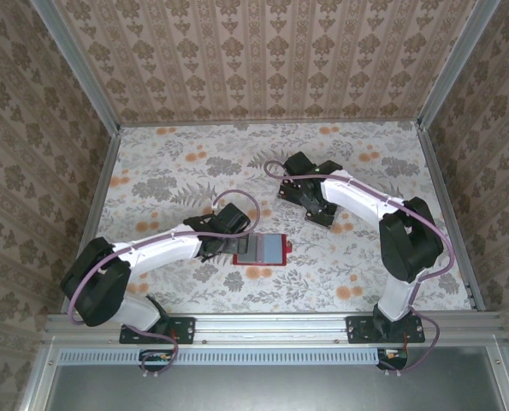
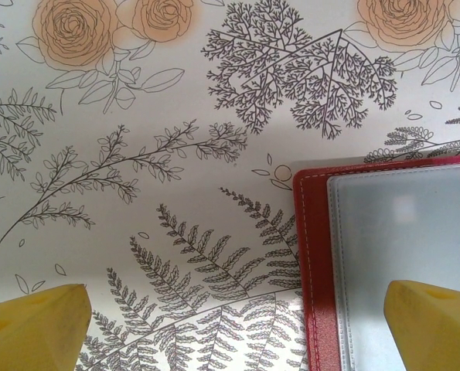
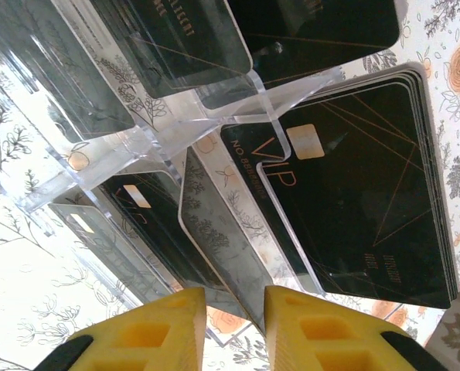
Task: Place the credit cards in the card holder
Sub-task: Pick up the credit card from the storage box.
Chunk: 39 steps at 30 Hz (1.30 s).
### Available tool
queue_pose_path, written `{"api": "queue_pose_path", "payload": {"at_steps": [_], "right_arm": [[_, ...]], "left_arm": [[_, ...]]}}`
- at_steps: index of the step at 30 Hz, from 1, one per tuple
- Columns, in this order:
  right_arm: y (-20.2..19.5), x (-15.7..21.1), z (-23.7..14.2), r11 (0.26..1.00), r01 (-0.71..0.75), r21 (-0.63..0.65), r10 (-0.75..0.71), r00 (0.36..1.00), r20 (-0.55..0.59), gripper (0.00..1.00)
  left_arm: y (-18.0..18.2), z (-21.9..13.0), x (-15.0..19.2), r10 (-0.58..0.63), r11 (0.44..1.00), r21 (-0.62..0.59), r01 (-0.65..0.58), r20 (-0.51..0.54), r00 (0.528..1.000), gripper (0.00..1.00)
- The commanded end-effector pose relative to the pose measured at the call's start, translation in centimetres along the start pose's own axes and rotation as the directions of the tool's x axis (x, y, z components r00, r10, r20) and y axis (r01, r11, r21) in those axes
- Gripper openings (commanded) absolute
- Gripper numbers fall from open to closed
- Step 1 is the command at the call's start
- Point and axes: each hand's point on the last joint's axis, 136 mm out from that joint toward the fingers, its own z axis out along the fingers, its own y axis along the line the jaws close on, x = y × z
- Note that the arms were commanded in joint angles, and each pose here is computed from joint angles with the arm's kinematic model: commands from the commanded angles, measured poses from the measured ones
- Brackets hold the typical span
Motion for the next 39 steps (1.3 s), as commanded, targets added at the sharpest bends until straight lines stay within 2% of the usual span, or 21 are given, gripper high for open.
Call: {"api": "queue_pose_path", "payload": {"at_steps": [1, 8, 13, 20, 25, 31, 36, 39], "right_arm": [[-0.4, 0.8, 0.9, 0.999, 0.036, 0.038, -0.035, 0.998, -0.045, 0.26], [-0.6, 0.6, 0.8, 0.998, 0.043, 0.047, -0.042, 0.998, -0.04, 0.16], [-1.1, 0.3, 0.1, 0.997, 0.056, 0.059, -0.056, 0.998, -0.017, 0.13], [-1.3, -1.0, -1.8, 0.995, 0.077, 0.065, -0.081, 0.994, 0.073, 0.09], [-1.2, -1.7, -3.3, 0.994, 0.089, 0.06, -0.096, 0.987, 0.13, 0.02], [-1.5, -2.5, -6.7, 0.998, 0.059, 0.035, -0.065, 0.974, 0.217, 0.0], [-1.0, -3.2, -10.9, 0.998, -0.022, -0.053, 0.037, 0.95, 0.31, 0.0], [0.7, -3.5, -13.4, 0.975, -0.105, -0.196, 0.169, 0.922, 0.347, 0.0]], "left_arm": [[0.4, -0.1, 0.1, -0.032, 0.999, -0.002, 0.032, 0.003, 0.999, 1.0], [0.3, 0.0, 0.1, -0.032, 0.999, -0.001, 0.032, 0.001, 0.999, 1.0], [0.2, 0.0, 0.0, -0.03, 1.0, 0.002, 0.03, 0.001, 1.0, 1.0], [-0.1, 0.0, -0.1, -0.03, 0.999, 0.012, 0.03, -0.001, 1.0, 1.0], [-0.2, -0.1, -0.3, -0.029, 0.999, 0.016, 0.029, 0.003, 1.0, 1.0], [-0.1, -0.3, -0.5, -0.024, 1.0, 0.01, 0.024, 0.008, 1.0, 1.0], [0.5, -0.8, -0.9, -0.023, 1.0, -0.001, 0.023, 0.023, 0.999, 1.0], [0.8, -1.1, -1.2, -0.02, 1.0, -0.003, 0.02, 0.035, 0.999, 1.0]]}}
